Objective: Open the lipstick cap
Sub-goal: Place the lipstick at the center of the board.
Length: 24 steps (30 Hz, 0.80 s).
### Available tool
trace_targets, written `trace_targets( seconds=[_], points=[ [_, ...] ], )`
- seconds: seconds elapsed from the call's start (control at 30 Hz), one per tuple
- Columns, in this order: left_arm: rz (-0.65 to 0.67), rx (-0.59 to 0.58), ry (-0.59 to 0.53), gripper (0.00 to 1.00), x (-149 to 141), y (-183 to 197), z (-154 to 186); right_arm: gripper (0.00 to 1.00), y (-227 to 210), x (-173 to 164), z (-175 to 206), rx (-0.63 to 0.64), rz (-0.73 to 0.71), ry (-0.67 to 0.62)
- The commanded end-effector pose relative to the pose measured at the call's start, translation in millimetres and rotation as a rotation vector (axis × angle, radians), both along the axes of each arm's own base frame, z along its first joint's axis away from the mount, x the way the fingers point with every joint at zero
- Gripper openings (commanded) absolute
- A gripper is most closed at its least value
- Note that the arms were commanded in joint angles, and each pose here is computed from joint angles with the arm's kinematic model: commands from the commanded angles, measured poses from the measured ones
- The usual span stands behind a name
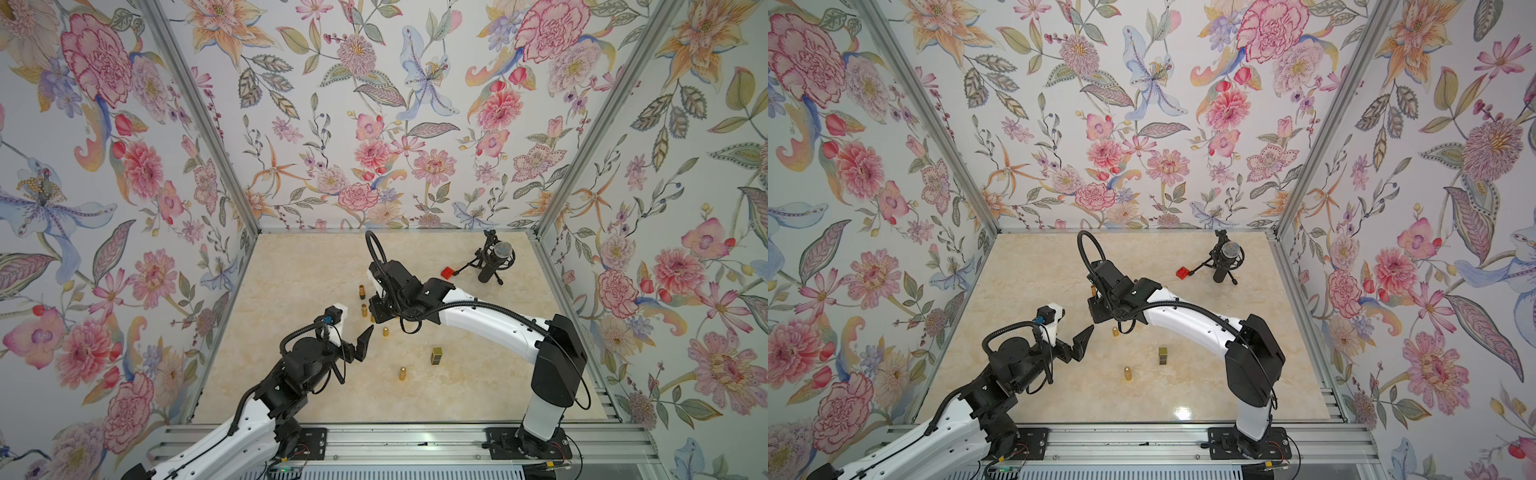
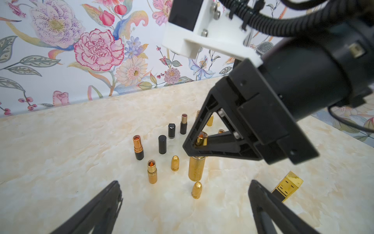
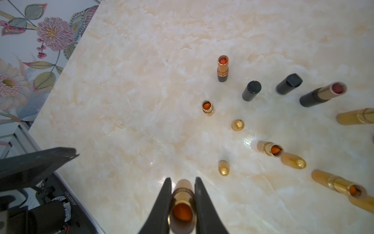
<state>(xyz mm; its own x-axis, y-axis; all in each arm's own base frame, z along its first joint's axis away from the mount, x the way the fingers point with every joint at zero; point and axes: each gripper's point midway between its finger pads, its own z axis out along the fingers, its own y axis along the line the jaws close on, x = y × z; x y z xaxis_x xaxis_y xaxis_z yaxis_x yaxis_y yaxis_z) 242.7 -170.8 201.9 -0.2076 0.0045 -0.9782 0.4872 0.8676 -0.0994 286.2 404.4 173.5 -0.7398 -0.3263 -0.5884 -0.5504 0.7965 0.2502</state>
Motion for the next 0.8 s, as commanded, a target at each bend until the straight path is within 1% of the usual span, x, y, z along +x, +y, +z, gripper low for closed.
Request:
trace_targets(
  seconds=[0.0,0.13,0.3,0.47,0.6,0.77],
  points=[
    [0.15,0.0,0.08,0.99,3,28,-2,0.21,2,20,0,-0.044,-0.031,-0.077],
    [0.253,-0.011,0.1,0.99,2,50,3,0.21,7,21,-22,-0.085,-0.025,-0.06],
    [0.307,-0.043,0.084,0.99,0,63,13,0.2,20,14,-46,-0.123,0.005,-0.066],
    [0.329,-0.073,0.057,0.99,-4,71,22,0.2,32,7,-70,-0.132,0.015,-0.051],
    [0.333,-0.085,0.03,0.99,-7,75,30,0.2,36,6,-86,-0.159,0.009,-0.066],
    [0.327,-0.075,0.025,0.99,-8,75,31,0.2,35,8,-100,-0.186,-0.017,-0.098]
  ],
)
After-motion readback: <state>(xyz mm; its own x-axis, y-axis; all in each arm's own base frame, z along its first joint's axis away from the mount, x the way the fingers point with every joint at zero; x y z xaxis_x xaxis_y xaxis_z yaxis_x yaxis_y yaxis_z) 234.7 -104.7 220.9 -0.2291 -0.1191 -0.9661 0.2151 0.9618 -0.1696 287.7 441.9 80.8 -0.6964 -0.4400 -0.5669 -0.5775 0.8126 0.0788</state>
